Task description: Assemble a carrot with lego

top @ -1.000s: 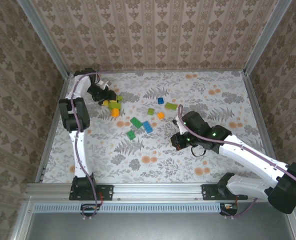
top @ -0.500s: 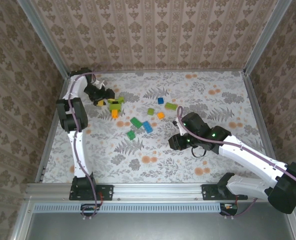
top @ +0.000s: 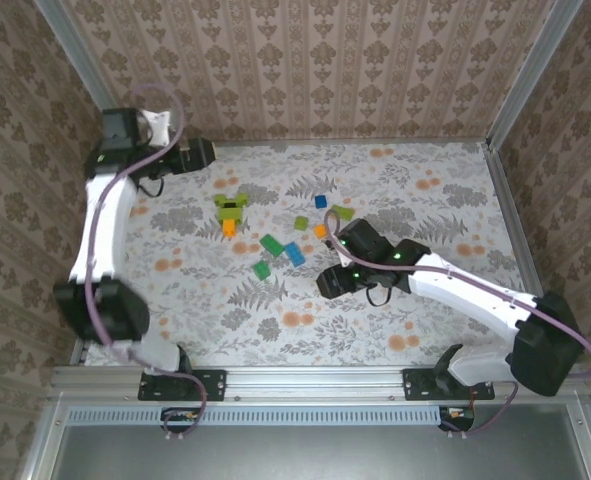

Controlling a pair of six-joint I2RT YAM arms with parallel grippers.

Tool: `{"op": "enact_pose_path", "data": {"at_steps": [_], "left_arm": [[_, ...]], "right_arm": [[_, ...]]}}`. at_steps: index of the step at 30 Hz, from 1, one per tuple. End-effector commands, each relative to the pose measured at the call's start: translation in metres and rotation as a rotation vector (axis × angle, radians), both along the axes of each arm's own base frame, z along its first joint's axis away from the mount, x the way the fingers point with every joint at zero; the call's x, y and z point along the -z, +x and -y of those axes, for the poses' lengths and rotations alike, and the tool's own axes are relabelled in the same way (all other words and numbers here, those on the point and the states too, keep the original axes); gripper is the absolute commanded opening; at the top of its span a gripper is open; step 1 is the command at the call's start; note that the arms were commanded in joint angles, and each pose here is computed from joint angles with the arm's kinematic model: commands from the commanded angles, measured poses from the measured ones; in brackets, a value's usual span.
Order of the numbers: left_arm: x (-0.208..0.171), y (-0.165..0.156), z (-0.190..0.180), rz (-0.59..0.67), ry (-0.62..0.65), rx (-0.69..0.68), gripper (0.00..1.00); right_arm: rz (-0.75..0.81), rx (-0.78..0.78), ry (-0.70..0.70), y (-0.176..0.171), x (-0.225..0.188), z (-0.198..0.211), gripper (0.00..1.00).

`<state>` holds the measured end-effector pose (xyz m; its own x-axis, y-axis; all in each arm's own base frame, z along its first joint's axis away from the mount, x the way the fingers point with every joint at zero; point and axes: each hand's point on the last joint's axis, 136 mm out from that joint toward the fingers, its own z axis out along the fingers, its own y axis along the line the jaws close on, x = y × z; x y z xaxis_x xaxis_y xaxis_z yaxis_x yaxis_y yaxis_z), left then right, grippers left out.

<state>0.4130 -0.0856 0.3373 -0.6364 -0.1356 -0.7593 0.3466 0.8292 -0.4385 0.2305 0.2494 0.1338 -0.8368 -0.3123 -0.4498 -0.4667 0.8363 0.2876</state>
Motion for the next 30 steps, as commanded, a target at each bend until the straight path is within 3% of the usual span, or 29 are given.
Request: {"op": "enact_pose_path", "data": {"at_steps": [1,6,13,23,30], "left_arm": [[-0.032,-0.022,0.001,0.148,-0.108,-0.084,1.0],[0.001,-0.066,-0.009,0.112,-0.15,-0.241,1.0],[0.055,-0.115,-0.013,0.088,-0.015,-0.328,1.0],[0.106,-0.126,-0.041,-0.067,0.09,-0.42,1.0],[0.117,-0.128,-0.068,-0.15,-0.017,-0.47,1.0]], "right_arm": [[0.074,-0.01,-0.051,0.019,-0.012,-0.012,0.68],[0.071,-0.079,-0.107,0.026,-0.008,-0.049,0.67],[0.05,-0.147,-0.223,0.043,0.025,-0.102,0.67],[0.043,-0.164,-0.273,0.076,0.069,-0.15,0.69],[0.039,-0.162,-0.259,0.087,0.078,-0.168,0.66]]}}
